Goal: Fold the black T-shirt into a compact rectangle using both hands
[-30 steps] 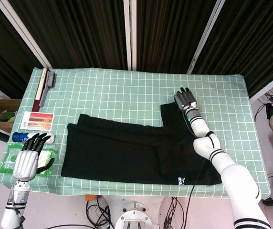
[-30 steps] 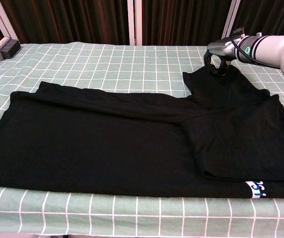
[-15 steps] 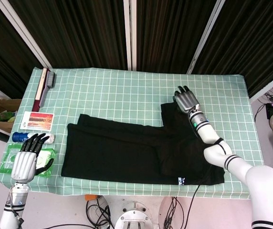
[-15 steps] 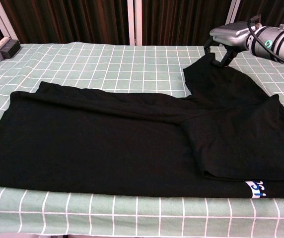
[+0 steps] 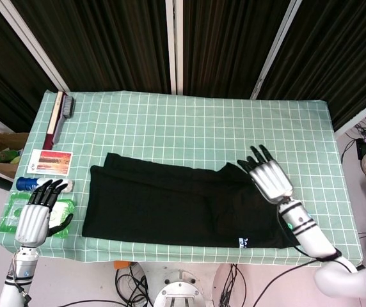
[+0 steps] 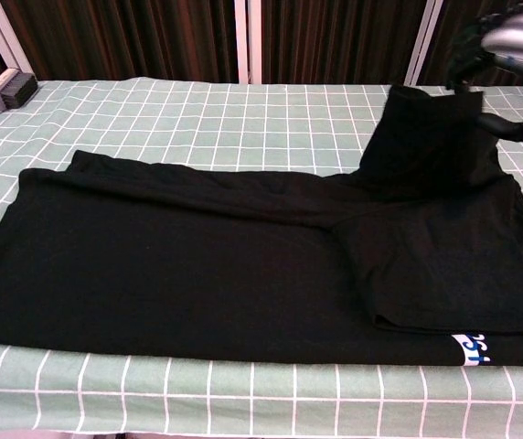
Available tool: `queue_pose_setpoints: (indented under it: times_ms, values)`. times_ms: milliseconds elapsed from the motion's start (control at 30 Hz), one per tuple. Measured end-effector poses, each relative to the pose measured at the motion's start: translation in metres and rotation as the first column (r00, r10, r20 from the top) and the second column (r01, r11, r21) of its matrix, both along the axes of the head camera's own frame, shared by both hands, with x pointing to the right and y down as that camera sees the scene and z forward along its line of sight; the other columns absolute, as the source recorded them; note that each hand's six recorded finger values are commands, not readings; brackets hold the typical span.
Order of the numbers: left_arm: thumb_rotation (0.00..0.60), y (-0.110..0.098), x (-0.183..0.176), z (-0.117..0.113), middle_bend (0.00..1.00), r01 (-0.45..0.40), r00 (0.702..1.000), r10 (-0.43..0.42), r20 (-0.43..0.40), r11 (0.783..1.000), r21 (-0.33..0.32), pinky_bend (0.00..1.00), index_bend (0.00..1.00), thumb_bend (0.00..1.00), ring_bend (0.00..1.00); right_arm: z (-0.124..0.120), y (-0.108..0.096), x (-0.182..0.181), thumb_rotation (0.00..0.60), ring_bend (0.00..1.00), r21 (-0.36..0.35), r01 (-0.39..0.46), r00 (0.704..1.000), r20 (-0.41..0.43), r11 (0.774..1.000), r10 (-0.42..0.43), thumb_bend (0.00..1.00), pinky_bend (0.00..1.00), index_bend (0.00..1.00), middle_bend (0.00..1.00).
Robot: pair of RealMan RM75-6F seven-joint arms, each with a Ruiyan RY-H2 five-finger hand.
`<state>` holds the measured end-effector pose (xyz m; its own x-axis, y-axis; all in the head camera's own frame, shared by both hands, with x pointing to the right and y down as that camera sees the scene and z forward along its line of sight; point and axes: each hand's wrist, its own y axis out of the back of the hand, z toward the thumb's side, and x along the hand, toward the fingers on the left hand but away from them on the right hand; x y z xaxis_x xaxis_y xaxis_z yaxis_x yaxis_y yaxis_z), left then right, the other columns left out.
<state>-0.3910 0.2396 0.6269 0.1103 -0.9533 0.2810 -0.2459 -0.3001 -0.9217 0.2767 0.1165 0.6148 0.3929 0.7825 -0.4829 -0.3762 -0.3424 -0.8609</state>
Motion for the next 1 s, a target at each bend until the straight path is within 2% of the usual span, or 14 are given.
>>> queue_pose_setpoints:
  times_ms: [100,233,367,467,533,700,833,900,1000]
  values:
    - [0.600,0.000,0.003,0.002,0.12,-0.005,1.000,0.005,-0.006,1.000,-0.005,0.18,0.17,0.22,0.09,0.001,0.025,0.014,0.600,0.07,-0.021,0.011,0.998,-0.060,1.000,-0.012,0.44,0.15,0.59,0.29]
    - [0.600,0.000,0.006,0.003,0.12,-0.014,1.000,0.014,-0.006,1.000,-0.007,0.18,0.17,0.22,0.09,0.018,0.045,0.006,0.600,0.06,-0.060,0.042,0.997,-0.064,0.997,-0.046,0.41,0.13,0.52,0.26]
    - [0.600,0.000,0.006,0.003,0.12,-0.015,1.000,0.015,-0.007,1.000,-0.006,0.18,0.17,0.22,0.09,0.041,0.069,-0.006,0.600,0.02,-0.109,0.091,0.994,-0.056,0.990,-0.098,0.29,0.09,0.30,0.18]
    - [0.600,0.000,0.006,0.003,0.12,-0.014,1.000,0.014,-0.006,1.000,-0.009,0.18,0.17,0.22,0.09,0.046,0.084,-0.008,0.600,0.00,-0.134,0.109,0.993,-0.036,0.985,-0.115,0.20,0.07,0.06,0.13]
    - [0.600,0.000,0.005,0.003,0.12,-0.012,1.000,0.012,-0.008,1.000,-0.009,0.18,0.17,0.22,0.09,0.043,0.089,-0.007,0.600,0.00,-0.138,0.107,0.994,-0.017,0.985,-0.110,0.18,0.07,0.01,0.13]
    - [0.600,-0.001,0.006,0.001,0.12,-0.015,1.000,0.015,-0.010,1.000,0.002,0.18,0.17,0.23,0.09,0.021,0.090,0.007,0.600,0.00,-0.093,0.052,0.998,0.038,0.994,-0.049,0.18,0.07,0.01,0.14]
    - [0.600,-0.001,0.007,0.002,0.12,-0.013,1.000,0.013,-0.016,1.000,0.002,0.18,0.17,0.23,0.09,0.006,0.084,0.025,0.600,0.00,-0.071,-0.030,0.996,0.078,0.997,0.035,0.19,0.07,0.13,0.18]
    - [0.600,-0.001,0.008,0.004,0.12,-0.013,1.000,0.013,-0.022,1.000,-0.001,0.18,0.17,0.23,0.09,0.005,0.077,0.034,0.600,0.00,-0.077,-0.077,0.993,0.088,0.994,0.084,0.25,0.08,0.19,0.18]
    - [0.600,-0.001,0.010,0.004,0.12,-0.022,1.000,0.022,-0.019,1.000,0.000,0.18,0.17,0.23,0.09,0.014,0.065,0.046,0.600,0.00,-0.104,-0.135,0.987,0.078,0.985,0.144,0.43,0.08,0.25,0.19]
